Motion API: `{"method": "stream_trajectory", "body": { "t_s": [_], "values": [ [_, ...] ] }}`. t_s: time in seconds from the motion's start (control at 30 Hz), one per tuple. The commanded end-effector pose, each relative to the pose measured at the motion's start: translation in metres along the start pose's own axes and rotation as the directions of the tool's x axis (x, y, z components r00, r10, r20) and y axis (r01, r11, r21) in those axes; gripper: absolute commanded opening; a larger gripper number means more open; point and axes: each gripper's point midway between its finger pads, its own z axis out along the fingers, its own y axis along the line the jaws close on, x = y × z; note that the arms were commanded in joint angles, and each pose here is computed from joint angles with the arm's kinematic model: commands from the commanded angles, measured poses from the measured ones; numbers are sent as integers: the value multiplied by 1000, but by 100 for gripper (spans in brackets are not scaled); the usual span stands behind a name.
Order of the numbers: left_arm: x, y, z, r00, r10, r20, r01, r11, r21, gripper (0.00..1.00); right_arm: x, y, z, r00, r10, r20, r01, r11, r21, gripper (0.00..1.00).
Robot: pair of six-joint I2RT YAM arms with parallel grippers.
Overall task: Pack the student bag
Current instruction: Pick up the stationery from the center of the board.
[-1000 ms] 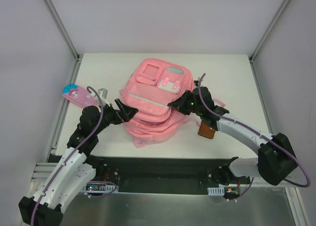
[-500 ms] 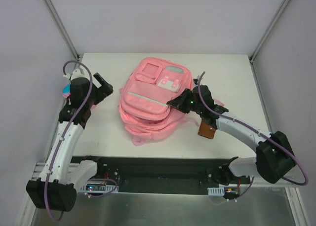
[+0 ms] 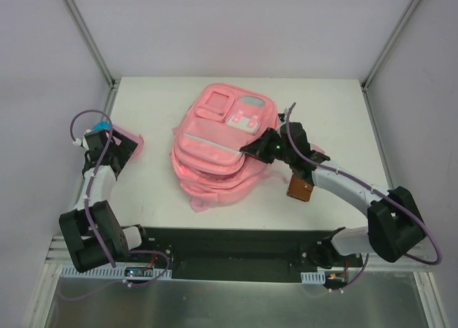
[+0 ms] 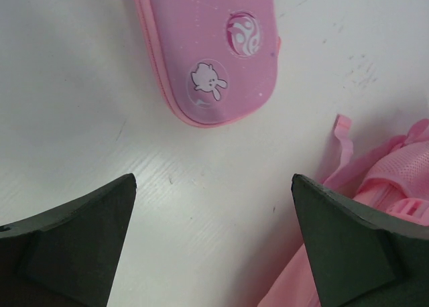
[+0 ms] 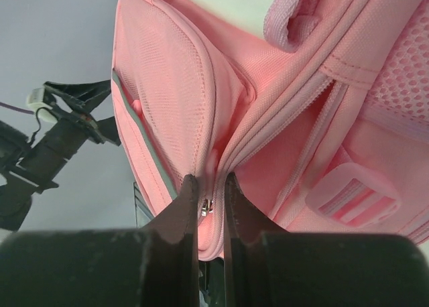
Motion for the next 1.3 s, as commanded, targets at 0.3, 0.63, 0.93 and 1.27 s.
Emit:
{"method": "stream_trajectory", "body": {
  "t_s": [0.3, 0.63, 0.93, 1.27],
  "values": [
    [-41, 5, 56, 986, -156, 61, 140, 968, 208, 99, -28, 88, -18, 998, -21, 66, 42, 943, -329, 1],
    [-39, 19, 94, 980, -198, 6, 193, 963, 188, 98, -33, 92, -27, 996, -12, 83, 40, 939, -342, 1],
    [-21, 37, 111, 974, -221, -41, 224, 965, 135, 58, -38, 86, -27, 996, -9, 87, 37, 942, -333, 1],
    [-19, 40, 116, 975, -215, -60, 221, 969, 112, 5, -41, 83, -31, 994, -12, 105, 46, 945, -324, 1]
  ]
}}
